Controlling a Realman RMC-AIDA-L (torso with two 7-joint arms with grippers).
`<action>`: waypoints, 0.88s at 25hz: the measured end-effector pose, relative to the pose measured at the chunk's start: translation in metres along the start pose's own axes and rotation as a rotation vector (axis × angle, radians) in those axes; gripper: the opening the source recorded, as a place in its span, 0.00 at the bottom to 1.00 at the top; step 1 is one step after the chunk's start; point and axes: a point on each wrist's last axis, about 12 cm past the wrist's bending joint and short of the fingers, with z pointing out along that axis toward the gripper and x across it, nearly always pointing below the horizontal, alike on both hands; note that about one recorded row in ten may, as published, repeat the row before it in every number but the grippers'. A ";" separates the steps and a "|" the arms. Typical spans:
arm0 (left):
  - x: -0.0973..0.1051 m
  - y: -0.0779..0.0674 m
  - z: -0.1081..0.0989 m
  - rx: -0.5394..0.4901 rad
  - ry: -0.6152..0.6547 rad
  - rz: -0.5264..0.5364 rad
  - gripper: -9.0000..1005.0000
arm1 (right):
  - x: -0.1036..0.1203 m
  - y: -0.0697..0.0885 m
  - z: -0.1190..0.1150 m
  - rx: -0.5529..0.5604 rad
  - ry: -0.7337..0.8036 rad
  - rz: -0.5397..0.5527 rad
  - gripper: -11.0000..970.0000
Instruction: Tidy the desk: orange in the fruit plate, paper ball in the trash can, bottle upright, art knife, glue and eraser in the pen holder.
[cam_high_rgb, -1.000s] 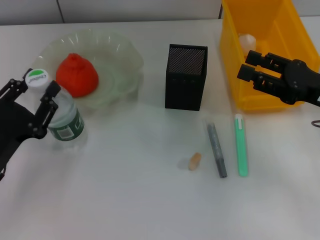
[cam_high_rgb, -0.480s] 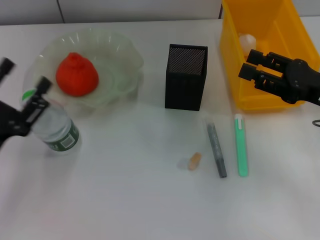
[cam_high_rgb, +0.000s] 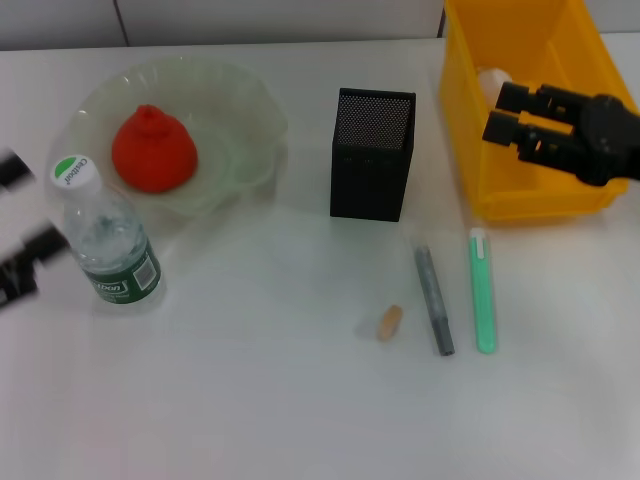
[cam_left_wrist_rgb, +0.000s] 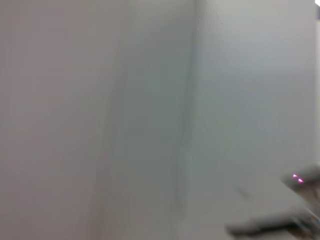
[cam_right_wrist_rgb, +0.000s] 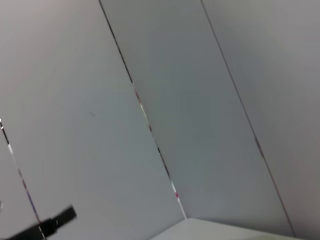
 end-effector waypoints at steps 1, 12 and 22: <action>-0.001 0.001 0.000 0.040 0.038 -0.010 0.79 | -0.017 0.000 0.001 -0.020 0.072 -0.001 0.67; 0.008 0.001 0.020 0.316 0.354 -0.112 0.79 | -0.108 0.034 0.031 0.050 0.812 0.074 0.67; 0.023 0.002 0.049 0.389 0.442 -0.133 0.79 | -0.101 0.036 0.079 0.420 1.225 0.075 0.66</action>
